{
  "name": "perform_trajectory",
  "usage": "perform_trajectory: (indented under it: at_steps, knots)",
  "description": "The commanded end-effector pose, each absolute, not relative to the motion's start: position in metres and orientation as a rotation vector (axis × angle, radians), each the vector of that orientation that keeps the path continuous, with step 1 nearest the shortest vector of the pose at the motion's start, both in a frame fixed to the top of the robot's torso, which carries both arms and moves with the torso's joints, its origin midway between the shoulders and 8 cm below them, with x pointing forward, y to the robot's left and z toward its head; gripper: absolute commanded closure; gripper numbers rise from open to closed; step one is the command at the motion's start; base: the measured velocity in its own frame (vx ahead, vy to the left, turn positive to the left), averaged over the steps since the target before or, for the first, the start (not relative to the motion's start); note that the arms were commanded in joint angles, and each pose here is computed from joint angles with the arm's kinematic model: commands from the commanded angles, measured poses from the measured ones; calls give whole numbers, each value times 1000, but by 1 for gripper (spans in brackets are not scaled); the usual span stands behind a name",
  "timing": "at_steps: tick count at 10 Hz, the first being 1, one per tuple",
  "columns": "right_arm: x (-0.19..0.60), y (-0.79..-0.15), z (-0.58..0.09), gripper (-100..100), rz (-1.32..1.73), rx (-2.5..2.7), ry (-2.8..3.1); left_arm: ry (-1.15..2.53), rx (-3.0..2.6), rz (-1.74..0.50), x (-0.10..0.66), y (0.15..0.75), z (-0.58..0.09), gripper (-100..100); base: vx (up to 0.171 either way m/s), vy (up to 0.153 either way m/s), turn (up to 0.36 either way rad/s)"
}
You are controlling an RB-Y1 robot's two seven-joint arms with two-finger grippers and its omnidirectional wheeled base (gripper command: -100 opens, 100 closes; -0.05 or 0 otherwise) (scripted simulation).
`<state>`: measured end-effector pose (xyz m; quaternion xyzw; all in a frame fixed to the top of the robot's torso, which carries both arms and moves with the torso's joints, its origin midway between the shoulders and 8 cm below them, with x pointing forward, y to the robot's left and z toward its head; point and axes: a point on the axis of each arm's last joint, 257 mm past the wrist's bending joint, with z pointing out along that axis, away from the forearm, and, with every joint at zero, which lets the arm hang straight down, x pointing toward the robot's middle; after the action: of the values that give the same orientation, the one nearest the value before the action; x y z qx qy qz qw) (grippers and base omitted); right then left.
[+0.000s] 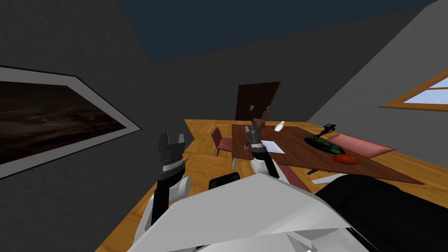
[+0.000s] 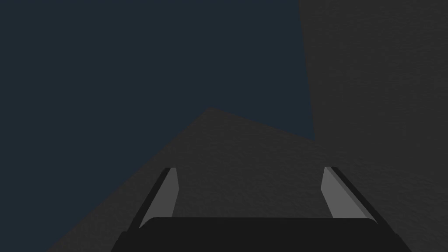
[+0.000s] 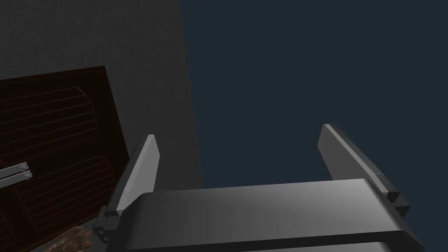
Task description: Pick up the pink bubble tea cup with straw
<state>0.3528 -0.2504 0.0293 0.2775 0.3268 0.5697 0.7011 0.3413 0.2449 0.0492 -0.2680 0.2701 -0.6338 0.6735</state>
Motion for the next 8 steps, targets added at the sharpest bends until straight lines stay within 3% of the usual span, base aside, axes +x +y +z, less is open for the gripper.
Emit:
perform_trajectory:
  at_steps: [1,8]
  knots:
    - [360,-257,15,-100,1271,652,771,608,-603,-1427,341,245,49,0,2,34,-19]
    - [388,-316,-58,-100,1258,928,879,608,-603,-1427,341,245,49,0,17,86,-27]
